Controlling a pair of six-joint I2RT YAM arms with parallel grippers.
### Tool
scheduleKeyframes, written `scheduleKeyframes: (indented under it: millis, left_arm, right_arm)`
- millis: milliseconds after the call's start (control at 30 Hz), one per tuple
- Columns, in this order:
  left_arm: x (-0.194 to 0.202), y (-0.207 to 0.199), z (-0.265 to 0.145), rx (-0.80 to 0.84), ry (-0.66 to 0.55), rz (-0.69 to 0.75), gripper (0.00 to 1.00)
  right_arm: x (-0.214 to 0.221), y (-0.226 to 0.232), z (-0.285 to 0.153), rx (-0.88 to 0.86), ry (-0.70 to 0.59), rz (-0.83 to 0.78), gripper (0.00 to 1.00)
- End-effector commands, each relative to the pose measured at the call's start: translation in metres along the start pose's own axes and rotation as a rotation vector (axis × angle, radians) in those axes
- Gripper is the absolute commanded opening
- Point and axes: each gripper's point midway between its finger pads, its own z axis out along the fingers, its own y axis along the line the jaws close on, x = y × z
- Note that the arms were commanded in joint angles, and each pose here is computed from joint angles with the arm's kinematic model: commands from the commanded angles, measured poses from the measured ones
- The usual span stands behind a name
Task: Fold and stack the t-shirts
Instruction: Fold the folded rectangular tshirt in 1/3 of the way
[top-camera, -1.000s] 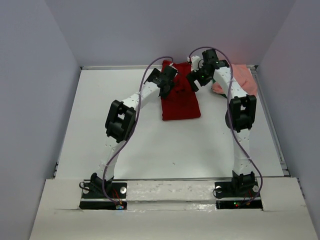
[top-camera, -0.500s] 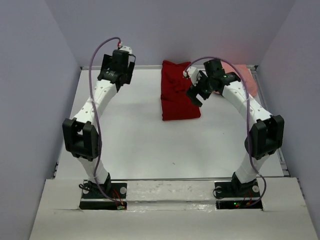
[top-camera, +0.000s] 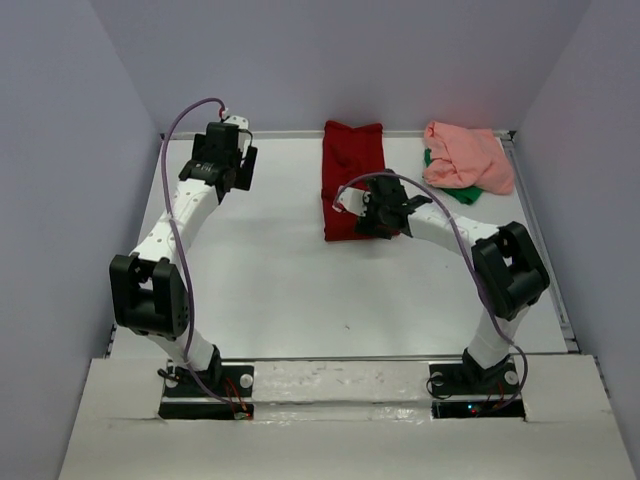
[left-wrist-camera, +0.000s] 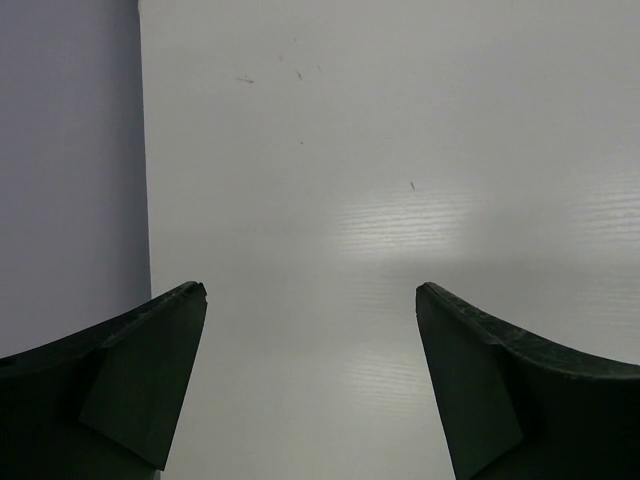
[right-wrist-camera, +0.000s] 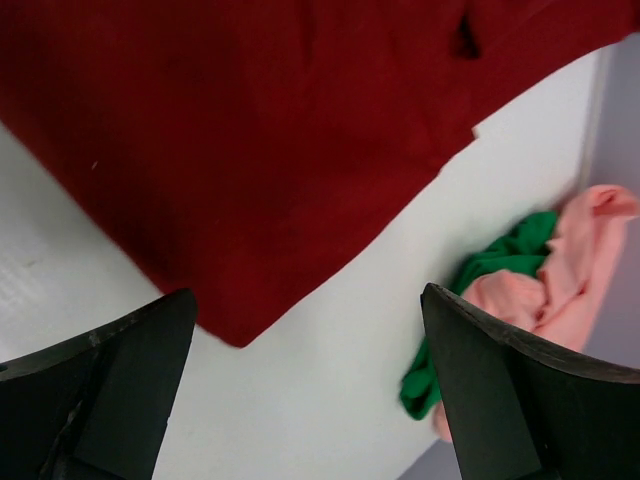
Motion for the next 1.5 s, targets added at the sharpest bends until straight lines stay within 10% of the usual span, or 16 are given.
scheduleKeyframes:
  millis: [0, 733, 1267, 1467]
  left_arm:
    - [-0.022, 0.012, -0.013, -0.020, -0.087, -0.032, 0.99]
    - [-0.023, -0.003, -0.011, 0.053, -0.103, -0.043, 0.99]
    - [-0.017, -0.014, -0.015, 0.115, -0.106, -0.031, 0.99]
    - [-0.025, -0.021, -0.014, 0.134, -0.102, -0.026, 0.99]
  right_arm:
    - [-0.050, -0.031, 0.001, 0.263, -0.063, -0.171, 1.00]
    - [-0.130, -0.009, 0.005, 0.459, -0.093, -0.492, 1.00]
    - [-0.114, 0.045, 0.043, 0.275, -0.046, -0.409, 1.00]
    - [-0.141, -0.002, 0.015, 0.394, -0.067, -0.384, 1.00]
